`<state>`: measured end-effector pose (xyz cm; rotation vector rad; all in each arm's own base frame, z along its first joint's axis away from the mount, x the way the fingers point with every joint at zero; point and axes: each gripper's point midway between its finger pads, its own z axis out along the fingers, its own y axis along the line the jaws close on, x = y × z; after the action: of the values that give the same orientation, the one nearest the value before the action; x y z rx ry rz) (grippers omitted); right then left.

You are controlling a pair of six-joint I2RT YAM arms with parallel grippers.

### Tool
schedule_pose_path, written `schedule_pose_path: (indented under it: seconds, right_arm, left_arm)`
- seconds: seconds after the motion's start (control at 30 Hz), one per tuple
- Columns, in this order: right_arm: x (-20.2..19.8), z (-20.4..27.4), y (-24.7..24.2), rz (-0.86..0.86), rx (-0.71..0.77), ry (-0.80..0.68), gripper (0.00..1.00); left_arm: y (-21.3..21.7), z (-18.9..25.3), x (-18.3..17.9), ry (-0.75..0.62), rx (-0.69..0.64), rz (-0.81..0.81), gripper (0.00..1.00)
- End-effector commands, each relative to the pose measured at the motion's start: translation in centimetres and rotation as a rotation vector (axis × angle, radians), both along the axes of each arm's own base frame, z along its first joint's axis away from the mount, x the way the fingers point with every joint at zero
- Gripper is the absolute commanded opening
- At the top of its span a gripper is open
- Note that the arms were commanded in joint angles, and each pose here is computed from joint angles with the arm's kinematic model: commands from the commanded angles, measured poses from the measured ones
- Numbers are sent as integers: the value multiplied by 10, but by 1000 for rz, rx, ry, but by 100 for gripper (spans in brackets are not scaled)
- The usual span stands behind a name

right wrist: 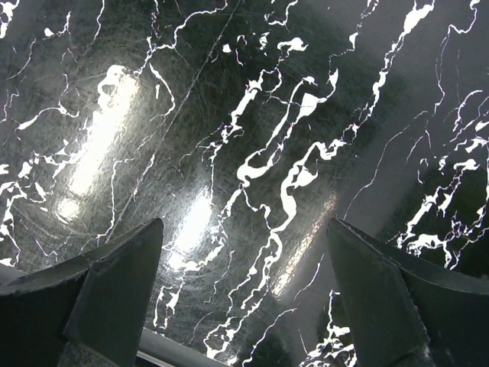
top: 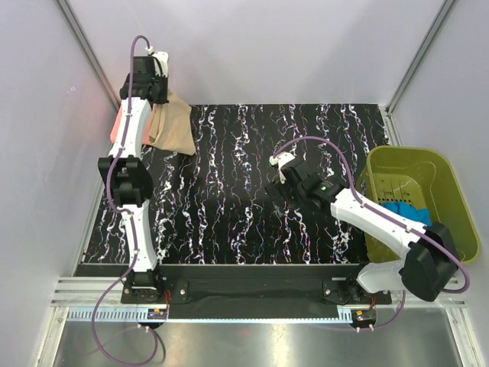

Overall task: Fold and stack the t-shirts
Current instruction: Neatly place the folded tshirt to the corner

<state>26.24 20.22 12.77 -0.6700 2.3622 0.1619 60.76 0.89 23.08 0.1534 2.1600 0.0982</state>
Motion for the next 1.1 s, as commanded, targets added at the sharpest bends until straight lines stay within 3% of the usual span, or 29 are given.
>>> schedule_pose_path:
  seconds: [0.0, 1.07]
  right_arm:
    - [15, 21, 15, 24, 60, -52, 95]
    - [12, 19, 18, 7, 84, -18, 95]
  left_arm:
    - [22, 74, -4, -175, 19, 1, 0]
    - [57, 122, -1, -314, -26, 16, 0]
